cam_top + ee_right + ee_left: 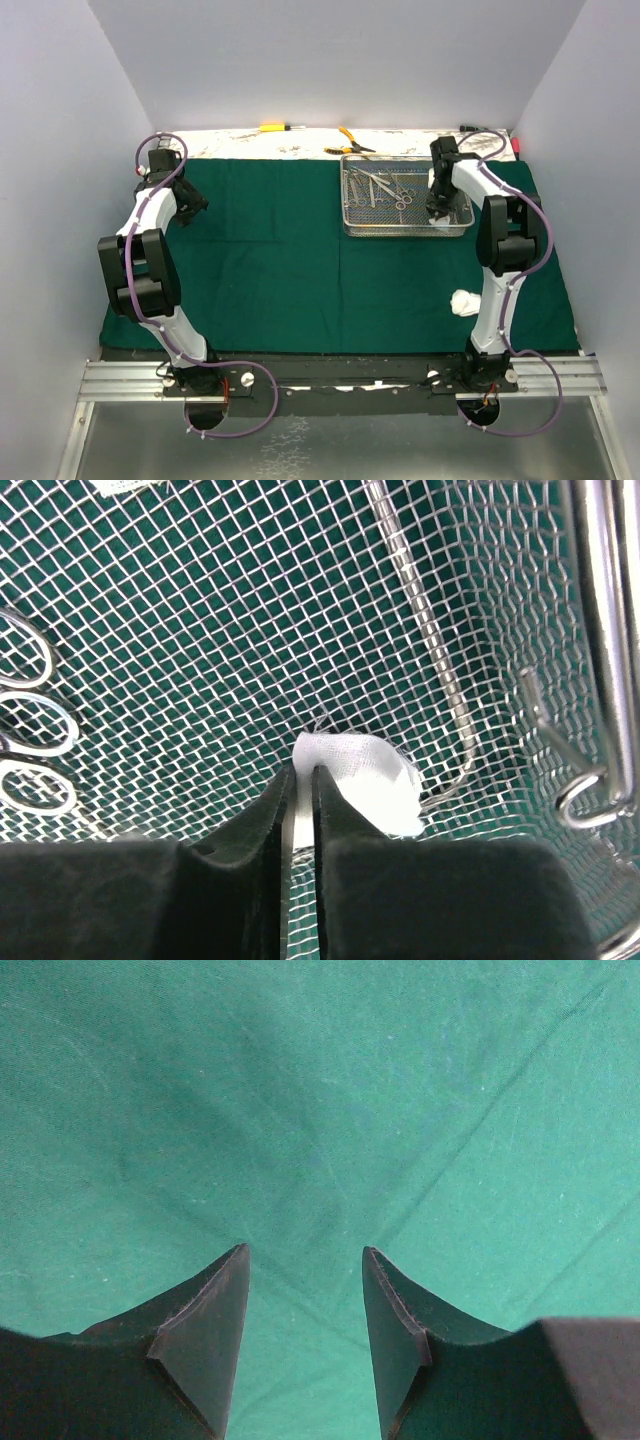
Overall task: Open and lay out the surgical kit
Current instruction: Pick up the medical item from the container.
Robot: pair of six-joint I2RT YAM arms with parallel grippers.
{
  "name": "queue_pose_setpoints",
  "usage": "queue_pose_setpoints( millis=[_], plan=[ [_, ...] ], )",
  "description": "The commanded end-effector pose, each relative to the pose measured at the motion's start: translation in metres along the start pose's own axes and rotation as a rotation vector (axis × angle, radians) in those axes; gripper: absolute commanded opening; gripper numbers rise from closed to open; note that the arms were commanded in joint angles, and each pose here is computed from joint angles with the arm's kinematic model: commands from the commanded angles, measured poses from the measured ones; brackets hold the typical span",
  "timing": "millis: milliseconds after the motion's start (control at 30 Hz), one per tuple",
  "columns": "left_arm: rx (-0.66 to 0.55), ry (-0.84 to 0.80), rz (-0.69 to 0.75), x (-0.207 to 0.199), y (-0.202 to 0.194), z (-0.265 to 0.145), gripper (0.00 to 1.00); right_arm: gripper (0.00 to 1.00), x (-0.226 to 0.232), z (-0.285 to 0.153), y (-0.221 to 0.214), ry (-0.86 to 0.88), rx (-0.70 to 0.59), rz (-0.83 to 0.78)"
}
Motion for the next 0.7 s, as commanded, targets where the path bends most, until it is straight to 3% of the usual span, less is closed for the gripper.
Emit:
queue_pose_setpoints(
  millis=[0,100,367,667],
  plan=[
    [-0.014,-0.009,-0.002,-0.004,0.003,-0.005,0.5,0.08,-0.007,0.003,-0.002,-0.028,0.019,0.019],
    [-0.02,-0.014,-0.001,-0.004,0.002,-0.009,0.5,0.01,-0.007,-0.014,0.01,-0.02,-0.024,0.019],
    [-0.036,-0.028,0.007,-0.005,0.004,-0.018,0.5,0.01,-0.01,-0.087,0.028,0.067,-0.113,0.056],
    [-0.051,-0.014,0.014,0.001,-0.001,-0.025,0.5,0.01,-0.031,-0.158,-0.016,0.188,-0.059,0.141]
  ],
)
Point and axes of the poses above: each gripper's point midway between its finger pads, its own z axis out along the fingers, its own x axis along the line the jaws close on, y = z × x, the point moved 1 cm from there along -z, back along the fingers, and after that the axes turned 5 degrees about z, right-handed, at the moved point
